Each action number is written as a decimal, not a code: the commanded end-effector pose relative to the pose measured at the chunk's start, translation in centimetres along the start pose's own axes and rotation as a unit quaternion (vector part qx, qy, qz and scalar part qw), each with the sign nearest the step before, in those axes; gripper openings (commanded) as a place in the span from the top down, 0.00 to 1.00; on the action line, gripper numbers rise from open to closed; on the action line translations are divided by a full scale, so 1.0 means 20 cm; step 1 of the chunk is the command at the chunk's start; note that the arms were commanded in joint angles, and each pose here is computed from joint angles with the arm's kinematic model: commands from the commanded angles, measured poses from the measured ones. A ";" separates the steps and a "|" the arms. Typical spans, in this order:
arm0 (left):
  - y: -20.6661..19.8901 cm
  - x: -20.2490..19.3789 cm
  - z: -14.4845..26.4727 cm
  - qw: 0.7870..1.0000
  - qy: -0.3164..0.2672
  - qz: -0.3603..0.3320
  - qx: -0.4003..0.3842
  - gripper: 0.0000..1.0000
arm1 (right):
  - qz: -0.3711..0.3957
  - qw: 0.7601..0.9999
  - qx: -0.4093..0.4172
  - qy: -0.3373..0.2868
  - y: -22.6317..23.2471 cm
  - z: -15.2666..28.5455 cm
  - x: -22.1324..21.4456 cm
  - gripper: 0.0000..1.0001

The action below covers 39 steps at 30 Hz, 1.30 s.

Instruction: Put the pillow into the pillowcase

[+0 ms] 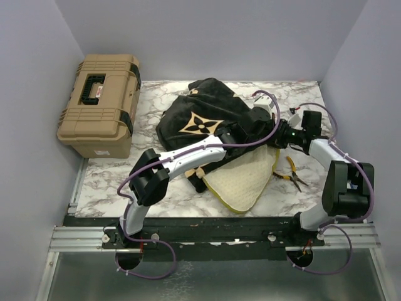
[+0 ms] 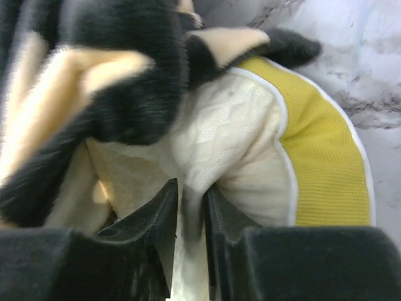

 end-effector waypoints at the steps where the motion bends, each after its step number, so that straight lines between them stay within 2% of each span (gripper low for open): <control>1: 0.02 0.06 0.08 0.997 -0.029 -0.034 0.070 1.00 | 0.071 0.995 -0.074 0.011 0.02 0.09 0.03 0.59; 3: 0.10 0.11 0.12 0.993 -0.044 -0.038 0.104 0.99 | 0.060 0.987 -0.146 0.010 -0.02 0.17 -0.03 0.34; 5: 0.15 0.15 0.15 0.990 -0.054 -0.043 0.121 0.83 | 0.037 0.981 -0.193 -0.001 -0.03 0.24 -0.09 0.22; 6: 0.16 0.16 0.17 0.990 -0.052 -0.049 0.121 0.73 | 0.029 0.979 -0.203 -0.003 -0.02 0.27 -0.12 0.19; 8: 0.13 0.18 0.18 0.992 -0.042 -0.066 0.102 0.45 | 0.017 0.978 -0.208 -0.008 0.00 0.32 -0.19 0.15; 9: 0.11 0.19 0.19 0.992 -0.035 -0.076 0.090 0.36 | 0.013 0.978 -0.206 -0.009 0.01 0.34 -0.22 0.14; 12: 0.08 0.21 0.24 0.991 -0.018 -0.099 0.085 0.20 | 0.005 0.979 -0.204 0.001 0.03 0.38 -0.30 0.13; 17: 0.22 0.19 0.42 0.974 0.021 -0.163 0.156 0.11 | -0.006 0.980 -0.198 0.026 0.07 0.44 -0.42 0.10; 21: 0.43 0.06 0.62 0.949 0.081 -0.200 0.229 0.08 | -0.040 0.987 -0.143 0.068 0.12 0.44 -0.54 0.10; 24: 0.59 -0.06 0.78 0.933 0.121 -0.197 0.276 0.08 | -0.070 0.988 -0.111 0.084 0.16 0.45 -0.61 0.10; 26: 0.70 -0.14 0.88 0.928 0.140 -0.174 0.299 0.07 | -0.089 0.988 -0.083 0.094 0.18 0.45 -0.68 0.10; 31: 0.91 -0.39 1.07 0.930 0.181 -0.066 0.313 0.06 | -0.142 0.981 -0.049 0.124 0.14 0.44 -0.86 0.10; 36: 1.00 -0.57 1.09 0.949 0.174 0.050 0.259 0.05 | -0.174 0.972 -0.046 0.149 0.09 0.41 -0.93 0.10; 39: 1.06 -0.61 1.06 0.955 0.156 0.094 0.236 0.06 | -0.179 0.972 -0.045 0.148 0.06 0.39 -0.94 0.10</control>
Point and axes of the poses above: each gripper's point midway between its finger pads, its own z axis back along the fingers, its own y axis along the line the jaws close on, x = y × z, the point moved 5 cm from there along z, back along the fingers, and after that the axes turned 5 degrees about z, right-handed, at the moved point
